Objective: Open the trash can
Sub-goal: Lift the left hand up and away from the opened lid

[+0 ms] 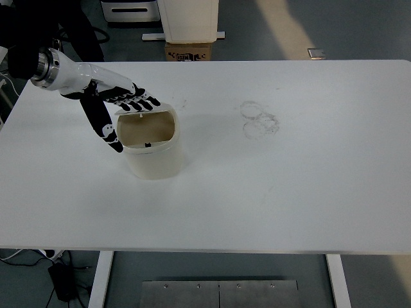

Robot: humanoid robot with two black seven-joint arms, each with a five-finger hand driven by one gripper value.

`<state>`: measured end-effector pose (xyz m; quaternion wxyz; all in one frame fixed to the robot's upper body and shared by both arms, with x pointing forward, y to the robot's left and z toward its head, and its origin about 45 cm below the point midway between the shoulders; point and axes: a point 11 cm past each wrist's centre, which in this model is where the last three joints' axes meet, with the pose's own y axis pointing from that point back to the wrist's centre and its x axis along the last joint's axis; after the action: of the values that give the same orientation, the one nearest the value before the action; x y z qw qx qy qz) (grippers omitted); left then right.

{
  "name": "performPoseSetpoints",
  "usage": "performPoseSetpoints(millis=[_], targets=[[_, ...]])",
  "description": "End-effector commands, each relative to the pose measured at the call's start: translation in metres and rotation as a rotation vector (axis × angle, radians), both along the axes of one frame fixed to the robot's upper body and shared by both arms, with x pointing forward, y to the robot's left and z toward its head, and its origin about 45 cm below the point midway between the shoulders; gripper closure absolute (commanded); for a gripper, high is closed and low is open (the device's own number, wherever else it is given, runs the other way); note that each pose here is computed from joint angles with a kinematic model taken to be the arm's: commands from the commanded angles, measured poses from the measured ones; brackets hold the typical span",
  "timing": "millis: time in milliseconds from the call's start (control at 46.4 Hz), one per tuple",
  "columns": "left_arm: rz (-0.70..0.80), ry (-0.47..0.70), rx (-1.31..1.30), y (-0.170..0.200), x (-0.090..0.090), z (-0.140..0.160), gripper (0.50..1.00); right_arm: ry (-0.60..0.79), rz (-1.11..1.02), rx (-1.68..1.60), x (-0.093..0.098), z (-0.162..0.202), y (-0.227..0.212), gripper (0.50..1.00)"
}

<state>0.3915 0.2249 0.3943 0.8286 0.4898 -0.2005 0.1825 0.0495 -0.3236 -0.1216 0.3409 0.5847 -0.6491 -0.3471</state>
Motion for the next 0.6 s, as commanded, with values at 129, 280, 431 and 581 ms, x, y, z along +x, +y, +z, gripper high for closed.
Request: performPoseSetpoints(millis=[129,280,431,581], targets=[[0.039,-0.014,-0.204,-0.003,0.006,0.037,0.5,0.0,0.0,0.0,0.0,0.0,0.0,0.509],[0.118,0.004,-0.347,0.006,0.013,0.049,0.5,0.0,0.0,0.0,0.0,0.0,0.0,0.509],[0.187,0.021,-0.471,0.021,0.025,0.058,0.5,0.0,0.001,0.0,0.0,0.0,0.0,0.509],[0.299,0.023,-0.59,0.049,0.044,0.066,0.5,0.0,0.0,0.0,0.0,0.0,0.0,0.509]])
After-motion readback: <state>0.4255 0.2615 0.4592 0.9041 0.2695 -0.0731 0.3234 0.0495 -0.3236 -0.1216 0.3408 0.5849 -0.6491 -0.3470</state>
